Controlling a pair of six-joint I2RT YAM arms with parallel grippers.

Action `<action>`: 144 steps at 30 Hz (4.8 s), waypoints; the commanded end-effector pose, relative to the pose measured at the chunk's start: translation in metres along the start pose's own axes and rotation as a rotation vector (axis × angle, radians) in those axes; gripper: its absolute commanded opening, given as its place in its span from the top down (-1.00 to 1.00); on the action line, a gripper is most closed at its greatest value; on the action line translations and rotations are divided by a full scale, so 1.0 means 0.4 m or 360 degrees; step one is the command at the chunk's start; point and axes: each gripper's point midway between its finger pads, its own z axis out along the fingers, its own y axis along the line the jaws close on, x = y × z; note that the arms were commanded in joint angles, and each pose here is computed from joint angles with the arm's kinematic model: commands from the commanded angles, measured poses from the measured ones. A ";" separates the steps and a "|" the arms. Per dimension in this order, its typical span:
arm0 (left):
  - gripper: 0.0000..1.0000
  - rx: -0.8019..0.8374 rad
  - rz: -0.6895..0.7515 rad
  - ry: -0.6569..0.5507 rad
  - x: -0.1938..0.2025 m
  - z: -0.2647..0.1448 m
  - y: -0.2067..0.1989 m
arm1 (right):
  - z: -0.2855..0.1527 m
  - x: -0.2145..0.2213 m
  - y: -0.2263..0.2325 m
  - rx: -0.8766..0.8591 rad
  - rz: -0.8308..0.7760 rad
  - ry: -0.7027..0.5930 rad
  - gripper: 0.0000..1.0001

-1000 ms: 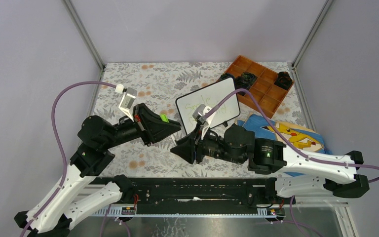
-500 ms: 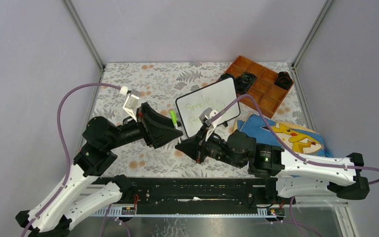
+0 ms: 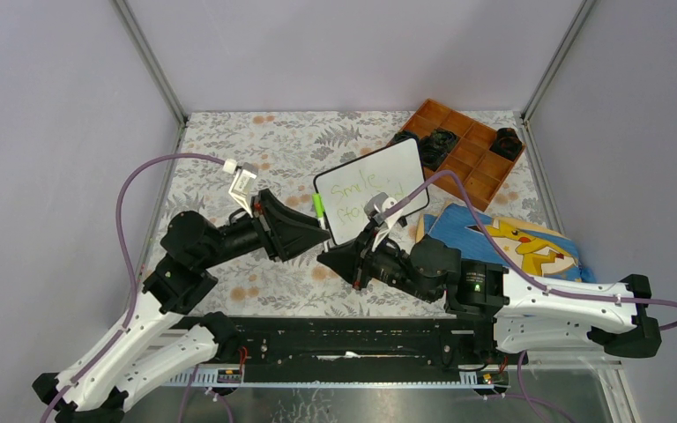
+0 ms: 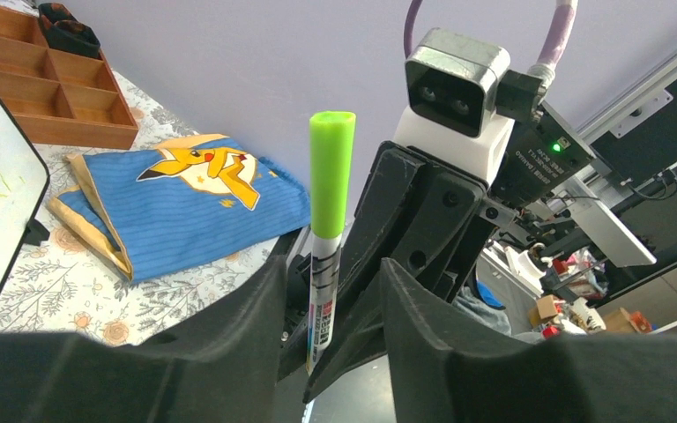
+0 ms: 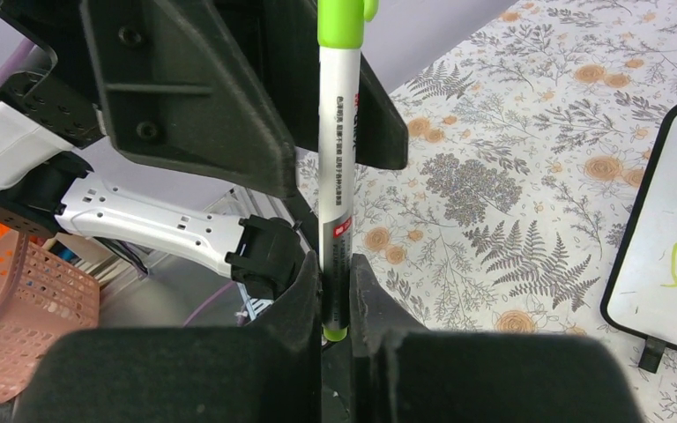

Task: Write a sentence on the whiteboard
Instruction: Place the whiteboard marker at the center of the board.

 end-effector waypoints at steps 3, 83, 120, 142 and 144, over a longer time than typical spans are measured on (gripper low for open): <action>0.32 0.0036 0.0019 -0.0119 -0.035 0.010 -0.008 | 0.000 -0.057 0.008 0.0002 0.0070 -0.0133 1.00; 1.00 -0.2100 -0.0610 0.0638 0.329 -0.242 0.933 | -0.268 0.126 -0.542 0.1512 -0.0041 0.0098 -0.96; 0.70 -0.2131 -0.0555 0.0921 0.425 -0.245 0.970 | -0.242 0.189 -0.551 0.1450 -0.0128 0.0226 -0.94; 0.39 -0.2144 -0.0561 0.0941 0.445 -0.259 0.976 | -0.243 0.187 -0.549 0.1434 -0.0144 0.0222 -0.93; 0.38 -0.2144 -0.0559 0.0940 0.445 -0.259 0.976 | -0.241 0.187 -0.548 0.1429 -0.0138 0.0220 -0.93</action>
